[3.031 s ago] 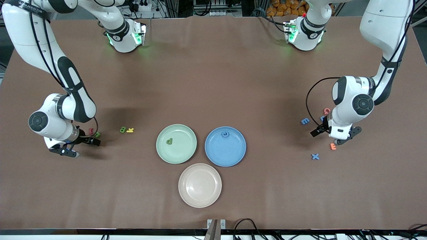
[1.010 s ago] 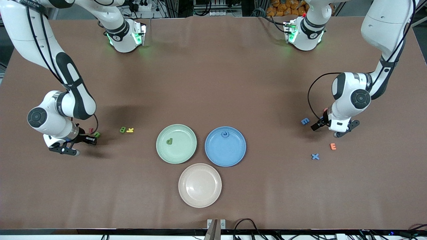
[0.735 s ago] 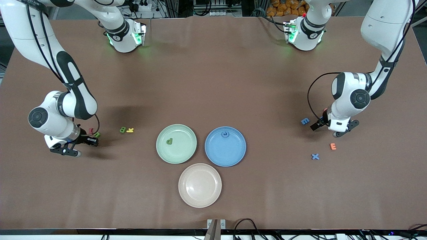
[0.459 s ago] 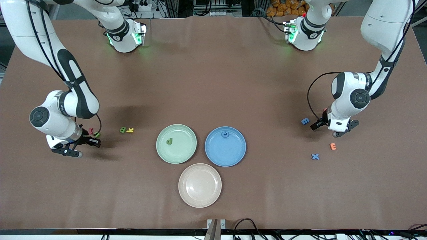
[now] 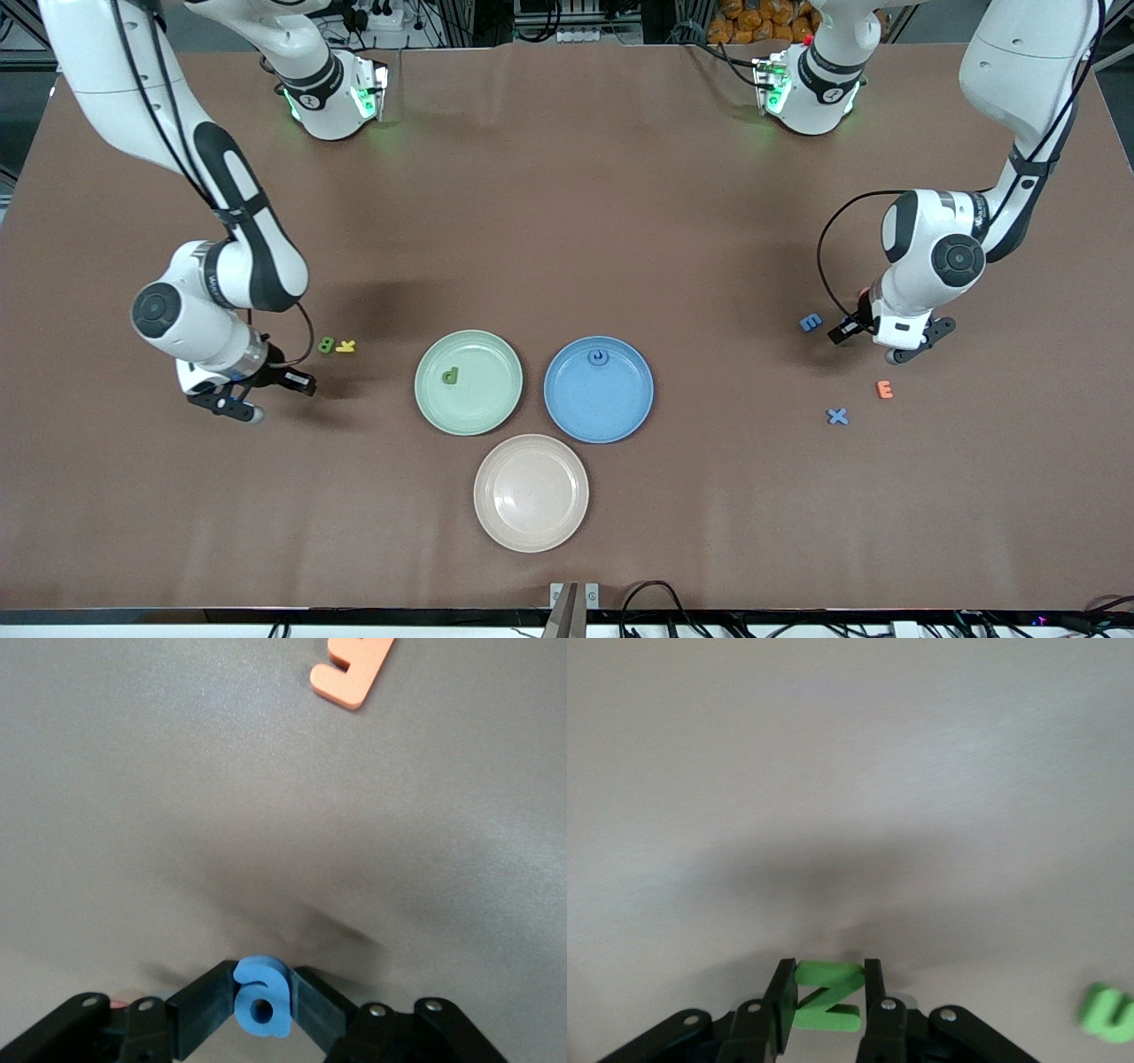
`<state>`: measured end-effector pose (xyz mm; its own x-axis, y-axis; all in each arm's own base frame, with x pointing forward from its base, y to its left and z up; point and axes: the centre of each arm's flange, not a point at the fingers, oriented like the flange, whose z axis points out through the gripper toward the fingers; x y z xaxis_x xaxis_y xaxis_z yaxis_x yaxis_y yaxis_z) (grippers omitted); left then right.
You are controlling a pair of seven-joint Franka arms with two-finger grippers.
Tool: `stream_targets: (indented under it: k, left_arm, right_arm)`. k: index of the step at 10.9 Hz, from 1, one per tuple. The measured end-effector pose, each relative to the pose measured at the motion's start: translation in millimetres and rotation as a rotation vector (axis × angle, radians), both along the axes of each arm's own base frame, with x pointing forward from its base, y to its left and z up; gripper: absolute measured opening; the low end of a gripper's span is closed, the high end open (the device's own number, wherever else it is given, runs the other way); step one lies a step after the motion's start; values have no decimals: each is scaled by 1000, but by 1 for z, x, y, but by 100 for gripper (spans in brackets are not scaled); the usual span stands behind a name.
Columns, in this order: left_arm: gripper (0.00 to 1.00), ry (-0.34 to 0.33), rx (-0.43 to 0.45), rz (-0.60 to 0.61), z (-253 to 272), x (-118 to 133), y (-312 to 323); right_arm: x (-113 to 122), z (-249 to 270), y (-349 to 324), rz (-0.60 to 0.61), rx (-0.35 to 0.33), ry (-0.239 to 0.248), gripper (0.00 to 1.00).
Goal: Sort letters by color into matching plates
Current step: 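Carry the green Z to the green plate while the left gripper carries the blue letter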
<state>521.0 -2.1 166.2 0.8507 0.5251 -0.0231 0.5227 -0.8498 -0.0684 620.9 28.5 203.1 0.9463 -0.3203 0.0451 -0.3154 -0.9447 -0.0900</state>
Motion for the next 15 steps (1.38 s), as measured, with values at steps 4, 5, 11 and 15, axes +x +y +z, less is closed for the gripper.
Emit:
stream_targets:
  k: [4, 5, 11, 15]
  left_arm:
    - [30, -35, -11, -15, 18, 16, -23]
    - [27, -23, -13, -14, 31, 26, -41]
    - [27, -68, -31, 122, 89, 54, -173]
    - [27, -100, -70, 236, 93, 46, -284]
  right_arm:
    - [-1, 9, 79, -54, 30, 9, 35]
    - [-4, 12, 106, -71, 37, 24, 35]
    - [-26, 34, 235, -127, 90, 35, 35]
    - [-29, 24, 258, -126, 99, 49, 42]
